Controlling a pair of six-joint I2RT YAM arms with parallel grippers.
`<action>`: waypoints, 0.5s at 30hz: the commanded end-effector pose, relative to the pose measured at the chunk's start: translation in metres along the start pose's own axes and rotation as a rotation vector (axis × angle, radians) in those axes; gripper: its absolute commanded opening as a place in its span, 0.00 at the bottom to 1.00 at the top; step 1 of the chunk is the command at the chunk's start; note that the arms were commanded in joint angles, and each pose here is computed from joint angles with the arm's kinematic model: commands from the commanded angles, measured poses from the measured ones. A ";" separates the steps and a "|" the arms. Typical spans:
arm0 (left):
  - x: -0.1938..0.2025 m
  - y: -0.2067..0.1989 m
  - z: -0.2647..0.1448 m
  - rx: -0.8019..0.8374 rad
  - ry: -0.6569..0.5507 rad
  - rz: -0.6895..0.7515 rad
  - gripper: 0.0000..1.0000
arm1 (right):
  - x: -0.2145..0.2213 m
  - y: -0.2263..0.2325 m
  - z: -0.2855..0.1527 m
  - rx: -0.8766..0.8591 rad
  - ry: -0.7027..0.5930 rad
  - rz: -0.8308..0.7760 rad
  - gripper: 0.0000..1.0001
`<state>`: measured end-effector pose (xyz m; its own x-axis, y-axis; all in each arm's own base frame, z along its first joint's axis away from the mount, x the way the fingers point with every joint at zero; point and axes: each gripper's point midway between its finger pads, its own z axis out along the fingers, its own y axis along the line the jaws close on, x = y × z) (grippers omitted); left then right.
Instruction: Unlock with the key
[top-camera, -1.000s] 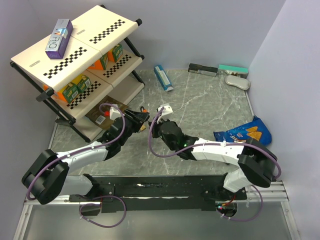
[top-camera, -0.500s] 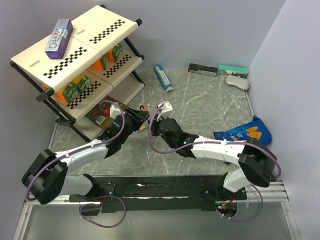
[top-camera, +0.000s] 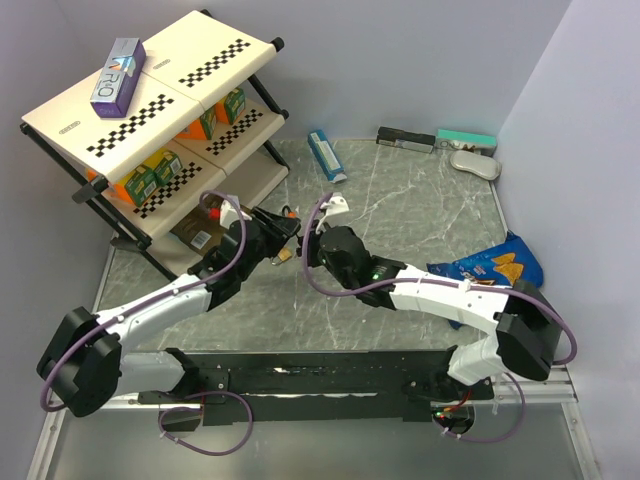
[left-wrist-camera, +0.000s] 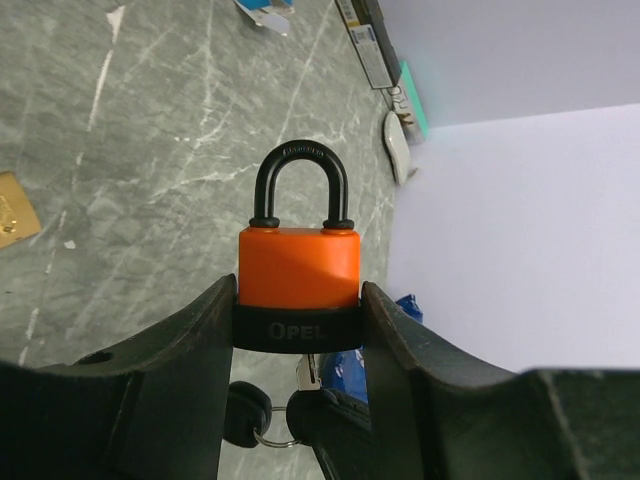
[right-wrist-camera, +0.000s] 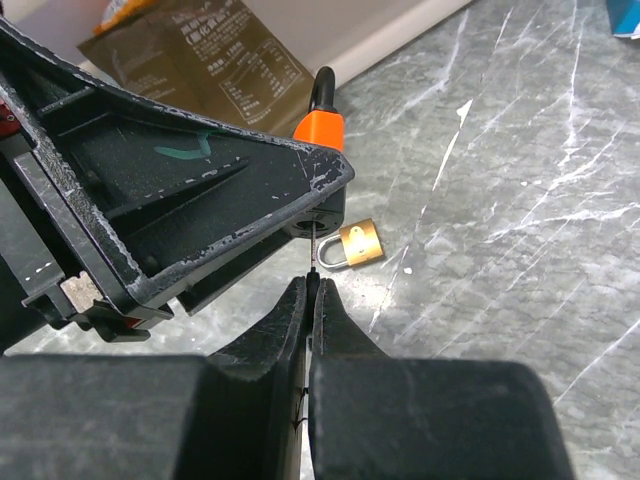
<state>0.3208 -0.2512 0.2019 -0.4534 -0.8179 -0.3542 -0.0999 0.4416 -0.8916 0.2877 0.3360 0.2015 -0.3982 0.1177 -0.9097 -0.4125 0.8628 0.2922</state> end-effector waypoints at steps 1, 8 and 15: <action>0.052 -0.075 -0.044 0.242 0.290 -0.012 0.01 | -0.068 0.009 -0.003 -0.015 -0.190 0.114 0.00; 0.058 -0.093 -0.052 0.291 0.306 -0.018 0.01 | -0.075 0.014 0.001 -0.015 -0.222 0.199 0.00; 0.061 -0.103 -0.061 0.334 0.316 -0.030 0.01 | -0.087 0.012 0.008 0.011 -0.277 0.236 0.00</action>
<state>0.3122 -0.2664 0.2190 -0.4835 -0.8043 -0.3454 -0.0585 0.4234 -0.9041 0.2935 0.3307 0.2152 -0.3880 0.2232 -0.8942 -0.3434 0.8654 0.3650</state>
